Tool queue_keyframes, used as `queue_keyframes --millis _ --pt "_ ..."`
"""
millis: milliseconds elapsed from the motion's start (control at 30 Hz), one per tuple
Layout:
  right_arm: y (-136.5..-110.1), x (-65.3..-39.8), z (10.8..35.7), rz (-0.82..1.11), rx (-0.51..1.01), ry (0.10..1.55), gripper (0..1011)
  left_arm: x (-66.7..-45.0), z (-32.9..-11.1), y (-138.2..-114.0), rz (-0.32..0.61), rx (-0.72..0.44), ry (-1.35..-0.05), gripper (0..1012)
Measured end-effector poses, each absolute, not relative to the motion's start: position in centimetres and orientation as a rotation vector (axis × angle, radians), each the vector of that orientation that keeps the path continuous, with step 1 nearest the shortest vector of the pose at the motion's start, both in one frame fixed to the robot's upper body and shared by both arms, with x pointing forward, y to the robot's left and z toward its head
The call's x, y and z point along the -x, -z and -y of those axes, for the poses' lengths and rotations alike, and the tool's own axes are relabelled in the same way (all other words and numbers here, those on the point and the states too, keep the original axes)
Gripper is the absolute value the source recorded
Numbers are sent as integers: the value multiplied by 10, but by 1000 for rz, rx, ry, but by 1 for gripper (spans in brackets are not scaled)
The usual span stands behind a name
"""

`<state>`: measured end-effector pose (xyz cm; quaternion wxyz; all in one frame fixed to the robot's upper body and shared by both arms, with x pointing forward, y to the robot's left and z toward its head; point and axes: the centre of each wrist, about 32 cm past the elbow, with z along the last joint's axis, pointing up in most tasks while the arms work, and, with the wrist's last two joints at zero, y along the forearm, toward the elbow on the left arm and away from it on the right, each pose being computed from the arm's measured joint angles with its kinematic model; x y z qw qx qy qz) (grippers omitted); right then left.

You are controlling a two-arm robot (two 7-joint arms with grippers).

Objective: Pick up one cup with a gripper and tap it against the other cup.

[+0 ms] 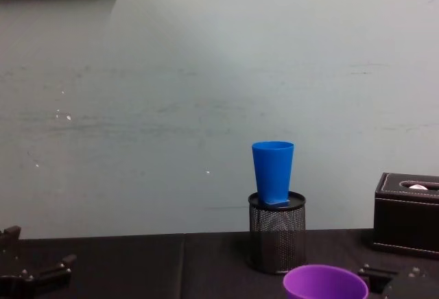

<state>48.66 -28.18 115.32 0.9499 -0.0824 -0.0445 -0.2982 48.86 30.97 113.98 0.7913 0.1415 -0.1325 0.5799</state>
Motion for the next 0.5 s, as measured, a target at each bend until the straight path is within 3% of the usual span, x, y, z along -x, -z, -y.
queue_keyframes --millis 500 --pt "-1138 -484 282 66 162 618 707 -489 -310 -1140 285 -304 -1248 1000"
